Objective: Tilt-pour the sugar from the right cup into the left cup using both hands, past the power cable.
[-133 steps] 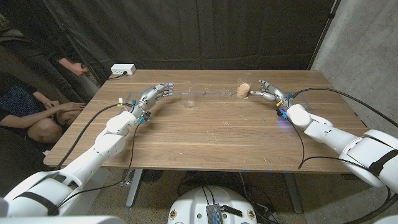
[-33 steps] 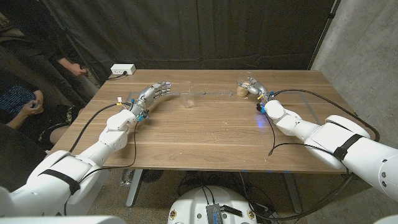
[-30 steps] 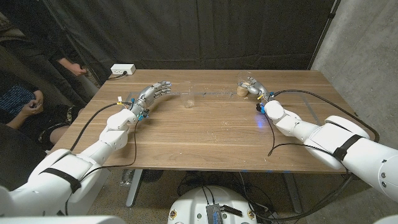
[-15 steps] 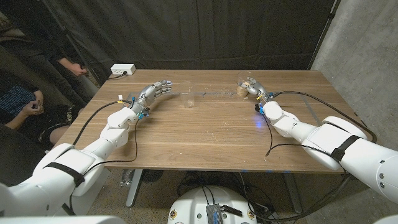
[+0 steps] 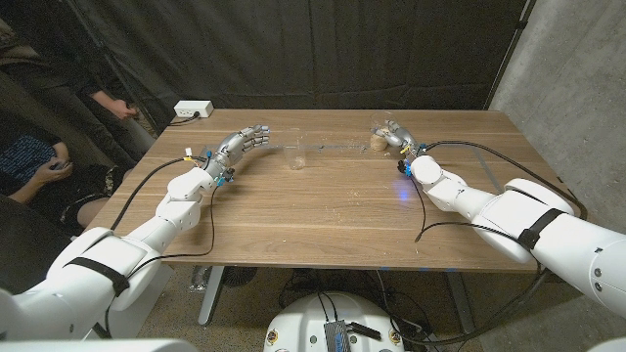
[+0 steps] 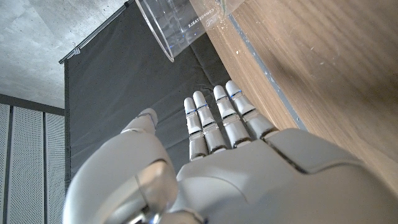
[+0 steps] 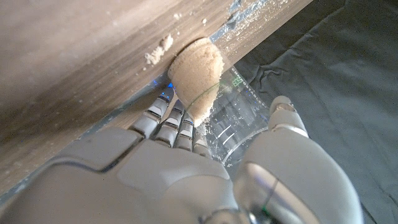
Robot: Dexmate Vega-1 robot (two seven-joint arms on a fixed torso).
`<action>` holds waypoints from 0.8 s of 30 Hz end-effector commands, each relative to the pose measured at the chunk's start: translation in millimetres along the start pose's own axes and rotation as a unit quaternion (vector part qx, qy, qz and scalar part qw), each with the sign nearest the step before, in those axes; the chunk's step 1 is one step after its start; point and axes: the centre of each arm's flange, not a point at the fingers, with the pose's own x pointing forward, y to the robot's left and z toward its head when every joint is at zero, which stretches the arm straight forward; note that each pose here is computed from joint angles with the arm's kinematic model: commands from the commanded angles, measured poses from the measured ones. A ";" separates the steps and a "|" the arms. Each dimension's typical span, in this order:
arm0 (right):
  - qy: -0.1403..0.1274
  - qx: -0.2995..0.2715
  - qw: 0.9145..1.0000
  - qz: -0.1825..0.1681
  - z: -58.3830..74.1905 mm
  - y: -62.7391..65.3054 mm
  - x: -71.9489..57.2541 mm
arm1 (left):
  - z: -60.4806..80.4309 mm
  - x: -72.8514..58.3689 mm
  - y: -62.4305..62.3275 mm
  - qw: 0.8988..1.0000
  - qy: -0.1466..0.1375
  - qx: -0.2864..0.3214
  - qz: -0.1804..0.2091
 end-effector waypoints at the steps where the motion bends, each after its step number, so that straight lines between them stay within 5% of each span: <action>1: -0.021 0.010 1.000 -0.013 14.1 2.7 3.3 | 0.1 2.1 -0.1 1.000 0.004 0.000 -0.002; 24: 0.022 0.034 0.999 -0.020 -2.2 5.8 1.4 | -0.6 7.6 -3.3 1.000 0.006 0.001 -0.003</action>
